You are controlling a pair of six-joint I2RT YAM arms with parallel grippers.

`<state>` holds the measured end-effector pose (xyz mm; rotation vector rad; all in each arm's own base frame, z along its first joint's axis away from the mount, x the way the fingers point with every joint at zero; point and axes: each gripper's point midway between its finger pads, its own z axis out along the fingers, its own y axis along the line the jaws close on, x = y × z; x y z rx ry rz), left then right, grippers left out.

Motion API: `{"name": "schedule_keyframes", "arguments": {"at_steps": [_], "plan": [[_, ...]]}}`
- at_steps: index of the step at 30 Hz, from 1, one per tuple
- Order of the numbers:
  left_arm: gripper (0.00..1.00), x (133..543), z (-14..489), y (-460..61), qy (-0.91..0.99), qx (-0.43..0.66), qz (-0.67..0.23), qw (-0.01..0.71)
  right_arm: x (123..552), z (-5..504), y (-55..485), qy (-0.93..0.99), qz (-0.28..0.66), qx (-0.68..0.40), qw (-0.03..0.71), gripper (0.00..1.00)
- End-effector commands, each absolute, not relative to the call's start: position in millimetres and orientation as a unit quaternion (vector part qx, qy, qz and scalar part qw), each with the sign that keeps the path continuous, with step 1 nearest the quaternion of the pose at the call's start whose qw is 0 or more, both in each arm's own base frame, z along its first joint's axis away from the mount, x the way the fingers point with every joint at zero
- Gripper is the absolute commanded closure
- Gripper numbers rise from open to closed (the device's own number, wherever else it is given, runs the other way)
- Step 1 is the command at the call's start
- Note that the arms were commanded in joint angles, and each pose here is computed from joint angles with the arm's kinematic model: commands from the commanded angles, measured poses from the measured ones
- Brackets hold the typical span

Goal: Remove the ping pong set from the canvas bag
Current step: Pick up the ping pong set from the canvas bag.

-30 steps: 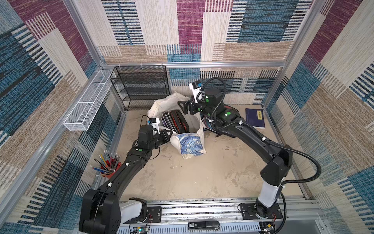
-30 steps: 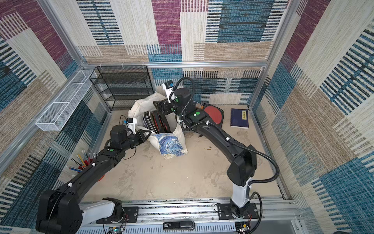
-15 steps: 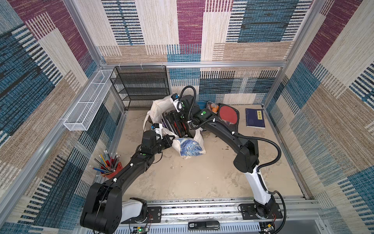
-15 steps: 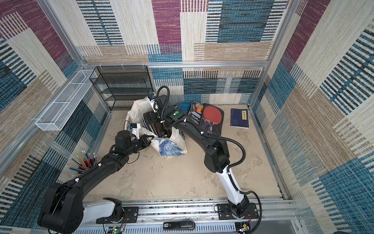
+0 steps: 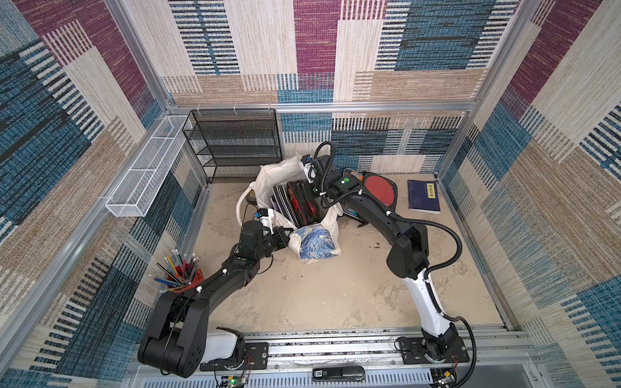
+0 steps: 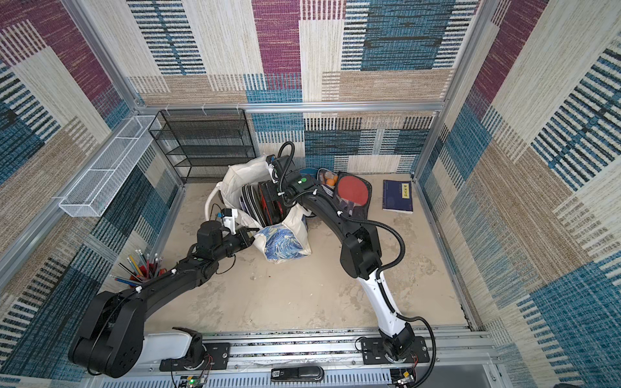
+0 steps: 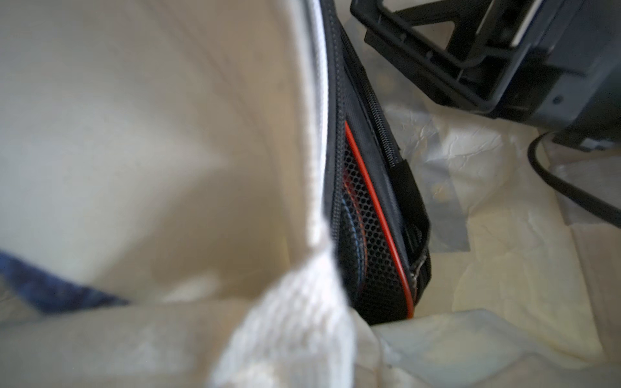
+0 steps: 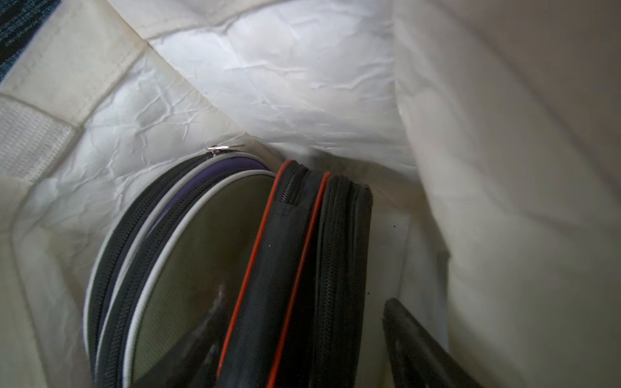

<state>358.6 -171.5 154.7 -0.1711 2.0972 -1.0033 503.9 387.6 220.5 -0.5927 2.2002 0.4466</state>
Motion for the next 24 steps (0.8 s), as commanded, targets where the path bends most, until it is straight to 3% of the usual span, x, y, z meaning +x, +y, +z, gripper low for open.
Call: {"name": "schedule_keyframes", "arguments": {"at_steps": [1, 6, 24], "plan": [[1.00, 351, 134, -169, 0.849, -0.085, -0.381, 0.356, 507, 213, 373, 0.880, 0.137, -0.227, 0.395, 0.32], [1.00, 352, 133, -169, 0.850, -0.087, -0.381, 0.354, 509, 206, 363, 0.888, 0.105, -0.220, 0.391, 0.40], [1.00, 356, 150, -169, 0.847, -0.078, -0.376, 0.369, 504, 159, 366, 0.904, 0.074, -0.241, 0.345, 0.45]]}}
